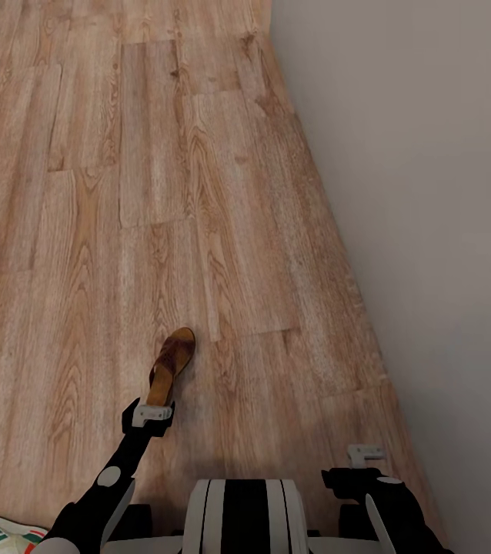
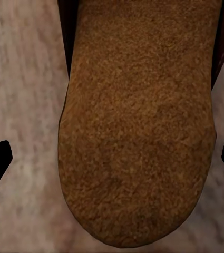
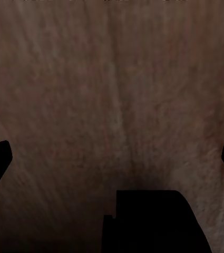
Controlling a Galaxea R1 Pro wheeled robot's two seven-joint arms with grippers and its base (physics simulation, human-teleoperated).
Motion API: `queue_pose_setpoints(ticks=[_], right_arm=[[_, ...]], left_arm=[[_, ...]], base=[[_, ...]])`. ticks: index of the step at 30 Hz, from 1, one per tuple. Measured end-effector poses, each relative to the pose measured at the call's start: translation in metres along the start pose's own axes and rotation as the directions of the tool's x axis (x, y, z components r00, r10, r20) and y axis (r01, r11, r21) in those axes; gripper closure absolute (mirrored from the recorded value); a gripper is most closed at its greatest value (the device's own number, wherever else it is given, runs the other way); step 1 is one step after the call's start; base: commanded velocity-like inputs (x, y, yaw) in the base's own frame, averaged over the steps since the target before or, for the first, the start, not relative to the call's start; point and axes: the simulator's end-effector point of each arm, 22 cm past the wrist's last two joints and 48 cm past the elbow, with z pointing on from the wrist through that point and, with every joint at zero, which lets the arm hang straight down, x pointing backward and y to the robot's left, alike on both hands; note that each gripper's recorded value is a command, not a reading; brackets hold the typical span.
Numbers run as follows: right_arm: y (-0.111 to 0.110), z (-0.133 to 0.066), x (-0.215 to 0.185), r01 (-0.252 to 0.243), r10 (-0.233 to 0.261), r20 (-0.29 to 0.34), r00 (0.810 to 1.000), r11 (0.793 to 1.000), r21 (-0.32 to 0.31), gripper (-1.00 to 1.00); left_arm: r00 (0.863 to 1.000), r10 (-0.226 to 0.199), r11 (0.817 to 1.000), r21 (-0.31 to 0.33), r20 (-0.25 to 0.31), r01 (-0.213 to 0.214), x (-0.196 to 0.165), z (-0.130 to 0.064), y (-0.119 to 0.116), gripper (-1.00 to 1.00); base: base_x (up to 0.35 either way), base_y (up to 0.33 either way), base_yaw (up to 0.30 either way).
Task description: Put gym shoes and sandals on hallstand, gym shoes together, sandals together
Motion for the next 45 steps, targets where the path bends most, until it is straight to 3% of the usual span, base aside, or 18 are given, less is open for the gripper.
queue_pose_setpoints(ticks=[13,14,39,40,41,42,43,44,45], right_arm=[[0.0,0.0,0.0,0.0,0.0,0.0,1.0,1.0,0.0,-1.0],[0.0,0.0,0.0,0.0,0.0,0.0,1.0,1.0,0.0,-1.0],[0.0,0.0,0.0,0.0,0.0,0.0,1.0,1.0,0.0,-1.0],[0.0,0.0,0.0,0.0,0.0,0.001,1.0,1.0,0.0,-1.0],[0.0,0.0,0.0,0.0,0.0,0.001,1.0,1.0,0.0,-1.0],[0.0,0.0,0.0,0.0,0.0,0.001,1.0,1.0,0.0,-1.0],[0.0,0.0,0.0,0.0,0.0,0.001,1.0,1.0,0.0,-1.0],[0.0,0.0,0.0,0.0,0.0,0.001,1.0,1.0,0.0,-1.0],[0.0,0.0,-0.001,0.0,0.0,0.001,1.0,1.0,0.0,-1.0]], left_arm=[[1.0,-0.001,1.0,0.001,-0.001,0.001,0.0,0.0,-0.001,-1.0],[1.0,-0.001,1.0,0.001,-0.001,0.001,0.0,0.0,-0.001,1.0],[1.0,-0.005,1.0,0.001,-0.001,0.005,0.0,0.0,-0.001,1.0],[0.999,0.003,1.0,-0.011,-0.044,-0.004,-0.02,0.007,0.005,1.0],[0.999,-0.001,1.0,-0.024,0.039,0.002,-0.075,0.017,0.01,1.0],[0.985,0.005,1.0,-0.031,0.171,0.0,-0.147,0.016,0.014,1.0],[0.977,0.007,0.999,-0.034,0.215,0.001,-0.173,0.013,0.015,1.0],[0.985,0.005,0.999,-0.034,0.174,0.001,-0.157,0.015,0.015,1.0],[0.985,0.006,0.999,-0.036,0.173,0.0,-0.166,0.015,0.016,1.0]], base=[[0.0,0.0,0.0],[0.0,0.0,0.0],[0.0,0.0,0.0],[0.0,0.0,0.0],[0.0,0.0,0.0],[0.0,0.0,0.0],[0.0,0.0,0.0],[0.0,0.0,0.0],[0.0,0.0,0.0]])
